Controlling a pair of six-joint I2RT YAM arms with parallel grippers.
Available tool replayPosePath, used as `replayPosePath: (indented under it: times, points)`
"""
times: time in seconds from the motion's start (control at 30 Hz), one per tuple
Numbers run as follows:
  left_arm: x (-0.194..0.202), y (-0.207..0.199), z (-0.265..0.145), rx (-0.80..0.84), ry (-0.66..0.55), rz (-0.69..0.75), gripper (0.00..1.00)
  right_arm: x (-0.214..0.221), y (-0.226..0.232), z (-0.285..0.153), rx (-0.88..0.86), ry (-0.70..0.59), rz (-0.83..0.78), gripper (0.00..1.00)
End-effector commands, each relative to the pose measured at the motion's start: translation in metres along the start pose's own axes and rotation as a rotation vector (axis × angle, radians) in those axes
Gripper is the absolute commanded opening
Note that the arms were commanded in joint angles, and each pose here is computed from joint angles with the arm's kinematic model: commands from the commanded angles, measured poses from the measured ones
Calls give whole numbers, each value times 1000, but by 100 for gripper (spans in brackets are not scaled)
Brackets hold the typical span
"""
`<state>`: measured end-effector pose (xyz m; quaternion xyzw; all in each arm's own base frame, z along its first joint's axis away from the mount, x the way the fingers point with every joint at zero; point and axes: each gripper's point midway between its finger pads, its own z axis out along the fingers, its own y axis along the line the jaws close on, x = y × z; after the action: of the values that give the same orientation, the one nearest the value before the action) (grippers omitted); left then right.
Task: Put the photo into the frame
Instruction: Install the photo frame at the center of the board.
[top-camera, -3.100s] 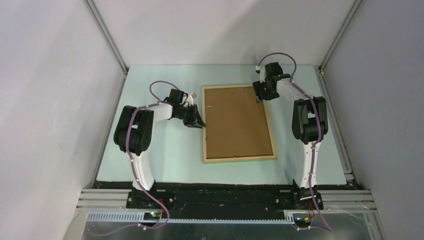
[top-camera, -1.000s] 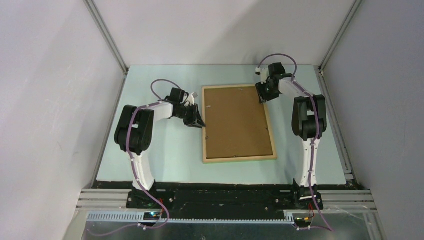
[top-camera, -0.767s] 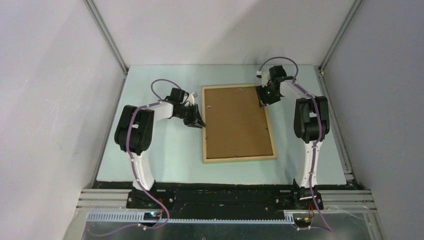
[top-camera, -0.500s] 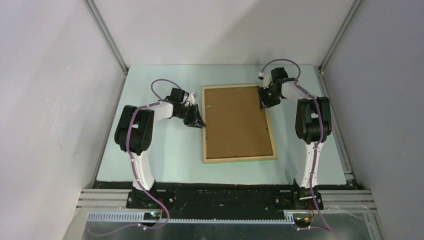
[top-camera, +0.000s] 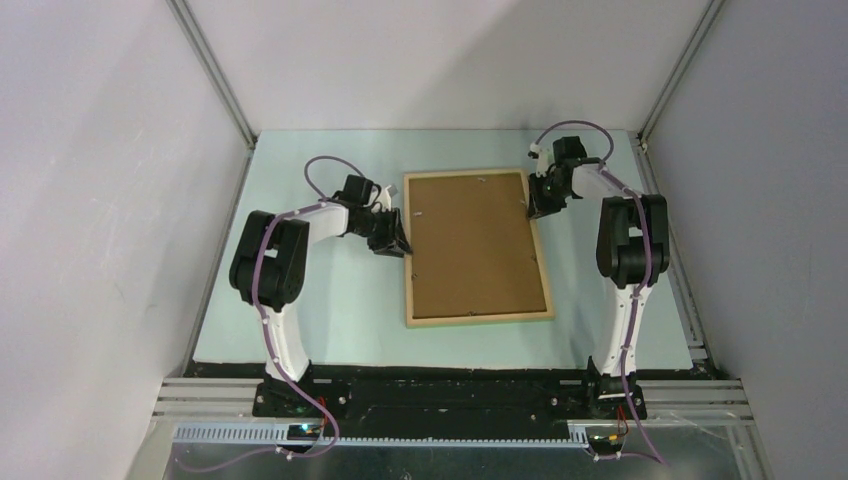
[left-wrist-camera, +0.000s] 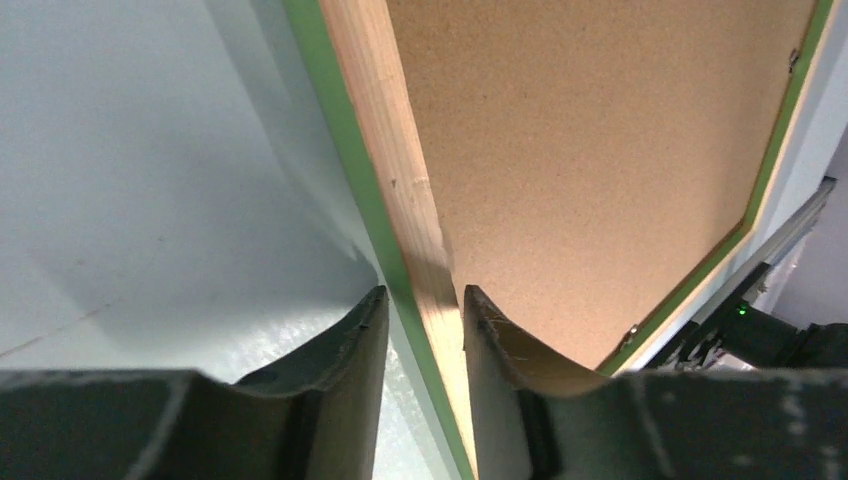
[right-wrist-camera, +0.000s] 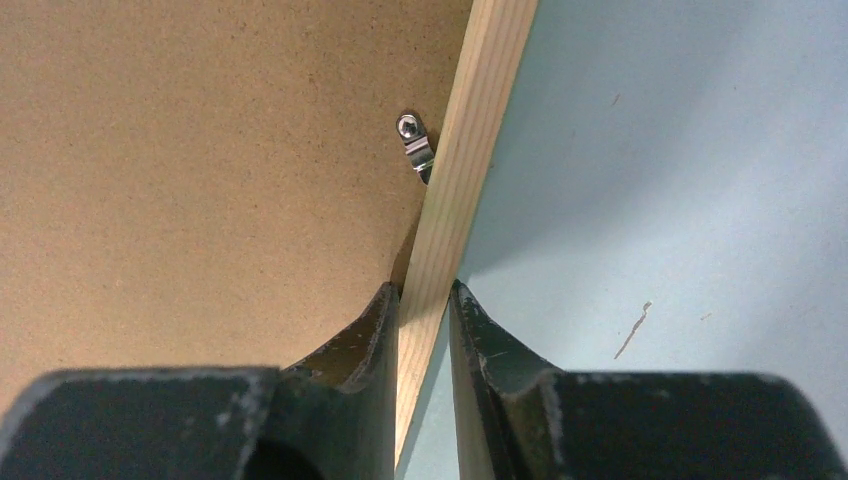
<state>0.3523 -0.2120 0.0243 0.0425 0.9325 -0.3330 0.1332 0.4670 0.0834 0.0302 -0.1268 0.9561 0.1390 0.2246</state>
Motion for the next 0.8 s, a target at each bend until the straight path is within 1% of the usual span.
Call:
replayPosePath:
  times: [0.0,0.03,0.07,0.13,0.2,0.27,0.37,0.43,0.5,0.6,0.77]
  points:
    - [-5,2,-14,-87,-17,81,46,14,3,-16,-6,31,-3,4]
    - [-8,2,-15,-93,-22,87,53,17,3,-16,-8,35,-3,2]
    - [-13,3,-18,-109,-36,93,56,18,4,-16,-11,37,-3,0]
    - [-21,4,-20,-130,-52,97,67,21,4,-17,-12,39,-2,0]
    - [-29,6,-21,-150,-70,92,73,25,6,-17,-16,41,0,0]
    - [-38,5,-20,-158,-84,75,77,26,7,-18,-22,42,2,0]
    - [-48,4,-13,-154,-89,39,80,26,9,-19,-31,38,6,0]
    - [-62,0,-10,-149,-110,11,81,25,10,-18,-35,37,8,0]
    - [-66,0,-6,-149,-111,-31,81,25,11,-18,-38,36,11,0]
    - [-80,-3,-5,-156,-144,-80,81,25,11,-19,-39,33,13,0]
    - [-94,2,0,-205,-188,-146,79,25,14,-17,-54,31,19,0]
